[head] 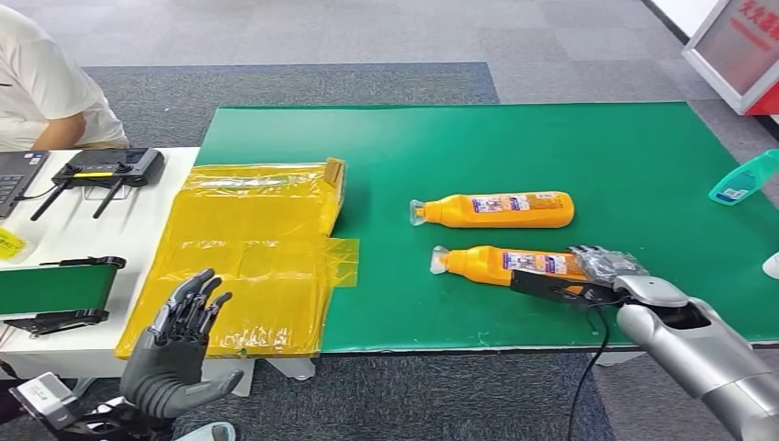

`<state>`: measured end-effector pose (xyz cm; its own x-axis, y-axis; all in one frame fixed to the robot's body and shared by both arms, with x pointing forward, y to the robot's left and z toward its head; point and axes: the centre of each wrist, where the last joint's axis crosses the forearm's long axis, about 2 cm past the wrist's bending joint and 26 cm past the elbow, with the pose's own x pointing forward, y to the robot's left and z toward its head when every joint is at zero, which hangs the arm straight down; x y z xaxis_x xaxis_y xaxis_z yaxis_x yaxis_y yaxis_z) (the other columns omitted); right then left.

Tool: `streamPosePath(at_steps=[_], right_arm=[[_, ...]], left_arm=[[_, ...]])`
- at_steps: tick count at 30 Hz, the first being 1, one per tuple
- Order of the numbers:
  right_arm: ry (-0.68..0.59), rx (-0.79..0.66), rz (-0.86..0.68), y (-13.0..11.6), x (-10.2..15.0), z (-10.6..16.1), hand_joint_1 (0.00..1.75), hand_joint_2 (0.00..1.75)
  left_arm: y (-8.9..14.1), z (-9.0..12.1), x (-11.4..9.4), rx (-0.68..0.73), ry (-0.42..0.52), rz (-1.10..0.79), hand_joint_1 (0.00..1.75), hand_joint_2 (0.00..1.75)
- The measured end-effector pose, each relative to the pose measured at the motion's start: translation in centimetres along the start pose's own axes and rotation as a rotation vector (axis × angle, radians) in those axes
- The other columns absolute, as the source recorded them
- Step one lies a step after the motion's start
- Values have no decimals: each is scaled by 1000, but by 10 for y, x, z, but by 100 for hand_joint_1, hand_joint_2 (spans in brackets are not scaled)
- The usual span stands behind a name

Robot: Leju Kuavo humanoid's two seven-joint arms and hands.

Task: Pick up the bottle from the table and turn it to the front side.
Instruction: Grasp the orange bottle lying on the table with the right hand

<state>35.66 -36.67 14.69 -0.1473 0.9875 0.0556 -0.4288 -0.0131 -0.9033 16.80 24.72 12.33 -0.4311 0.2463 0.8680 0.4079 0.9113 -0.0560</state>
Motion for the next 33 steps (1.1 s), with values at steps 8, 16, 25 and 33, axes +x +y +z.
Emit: streamPosePath(at_steps=[8,16,25,33], right_arm=[[-13,1,0,6,6,-6,15,175],[-33,-20,-15,12,13,-8,170,175],[-43,-39,-27,18,13,-6,175,175],[-283,-87,-338,38,18,18,175,175]], left_arm=[[0,-2,-2,-2,6,12,0,175],[-1,-2,-3,-11,11,18,0,175],[-1,1,-3,-11,19,16,0,175],[-2,9,-4,-8,22,19,0,175]])
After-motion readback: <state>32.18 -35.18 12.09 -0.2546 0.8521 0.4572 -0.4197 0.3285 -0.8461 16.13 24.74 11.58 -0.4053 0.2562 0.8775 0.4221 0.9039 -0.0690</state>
